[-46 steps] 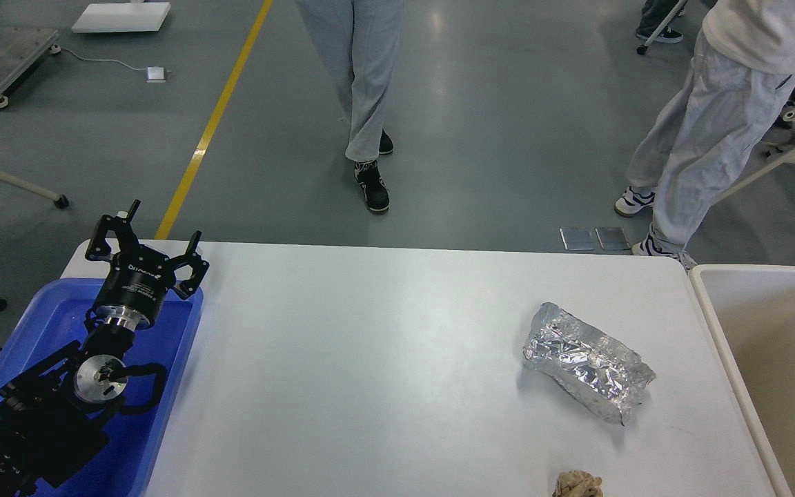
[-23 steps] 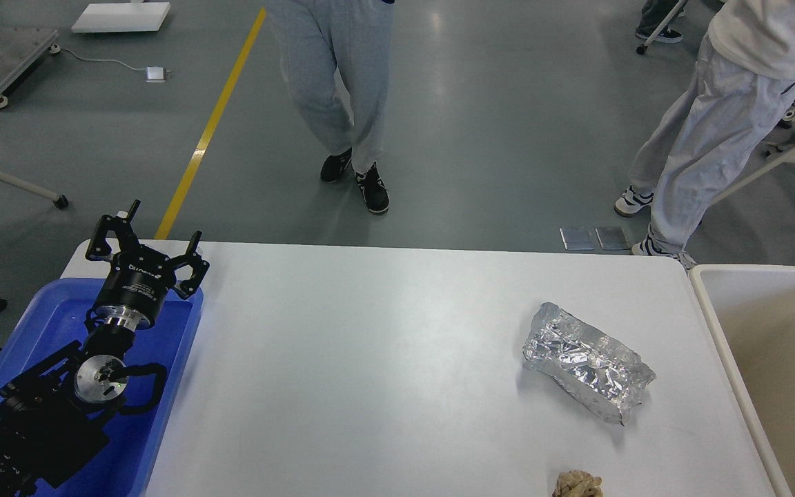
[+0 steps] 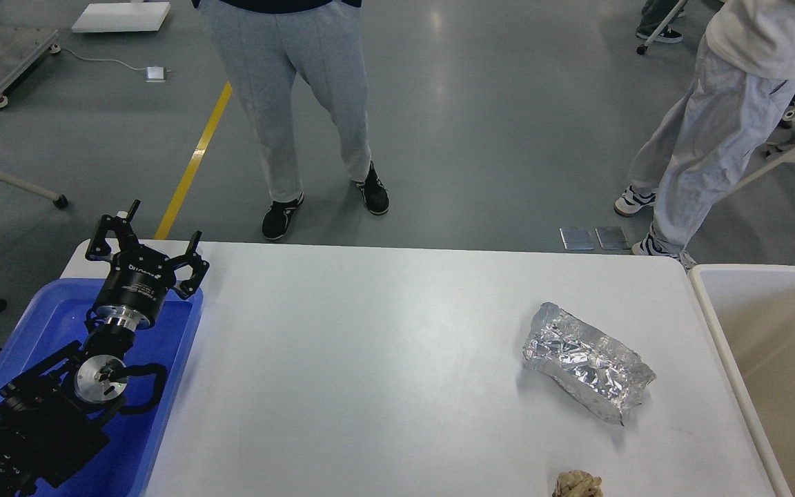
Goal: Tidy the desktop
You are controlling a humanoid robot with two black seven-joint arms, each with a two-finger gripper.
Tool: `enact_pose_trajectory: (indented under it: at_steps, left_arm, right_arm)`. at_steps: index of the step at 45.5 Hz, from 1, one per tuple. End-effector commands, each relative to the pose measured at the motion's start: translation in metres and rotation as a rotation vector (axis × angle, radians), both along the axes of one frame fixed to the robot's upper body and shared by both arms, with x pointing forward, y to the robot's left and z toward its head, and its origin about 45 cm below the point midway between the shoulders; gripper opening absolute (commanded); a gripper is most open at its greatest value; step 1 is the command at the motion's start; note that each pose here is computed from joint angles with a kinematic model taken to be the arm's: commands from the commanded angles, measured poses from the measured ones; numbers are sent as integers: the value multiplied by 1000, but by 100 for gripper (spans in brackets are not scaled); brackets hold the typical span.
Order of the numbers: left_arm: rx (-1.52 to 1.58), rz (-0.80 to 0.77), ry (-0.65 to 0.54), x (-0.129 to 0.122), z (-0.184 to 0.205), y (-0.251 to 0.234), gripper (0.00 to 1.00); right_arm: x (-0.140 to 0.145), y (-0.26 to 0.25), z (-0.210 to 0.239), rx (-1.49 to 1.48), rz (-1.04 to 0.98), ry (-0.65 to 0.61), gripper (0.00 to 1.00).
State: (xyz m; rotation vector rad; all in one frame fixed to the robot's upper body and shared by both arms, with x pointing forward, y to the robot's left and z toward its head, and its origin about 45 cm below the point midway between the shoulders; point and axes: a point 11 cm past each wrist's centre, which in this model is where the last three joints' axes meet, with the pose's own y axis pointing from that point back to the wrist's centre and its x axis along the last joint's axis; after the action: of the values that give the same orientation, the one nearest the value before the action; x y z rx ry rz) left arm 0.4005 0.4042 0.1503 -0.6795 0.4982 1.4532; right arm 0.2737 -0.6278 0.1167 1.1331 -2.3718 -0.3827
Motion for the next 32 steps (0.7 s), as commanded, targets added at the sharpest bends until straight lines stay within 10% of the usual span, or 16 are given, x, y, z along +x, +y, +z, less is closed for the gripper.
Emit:
enact_pose_trajectory:
  at_steps: [1, 32]
  left_arm:
    - [0, 1, -1, 0, 0, 0, 100]
    - [1, 2, -1, 0, 0, 1, 100]
  right_arm:
    - [9, -1, 11, 20, 25, -43, 99]
    - [67, 92, 56, 492, 152, -746, 99]
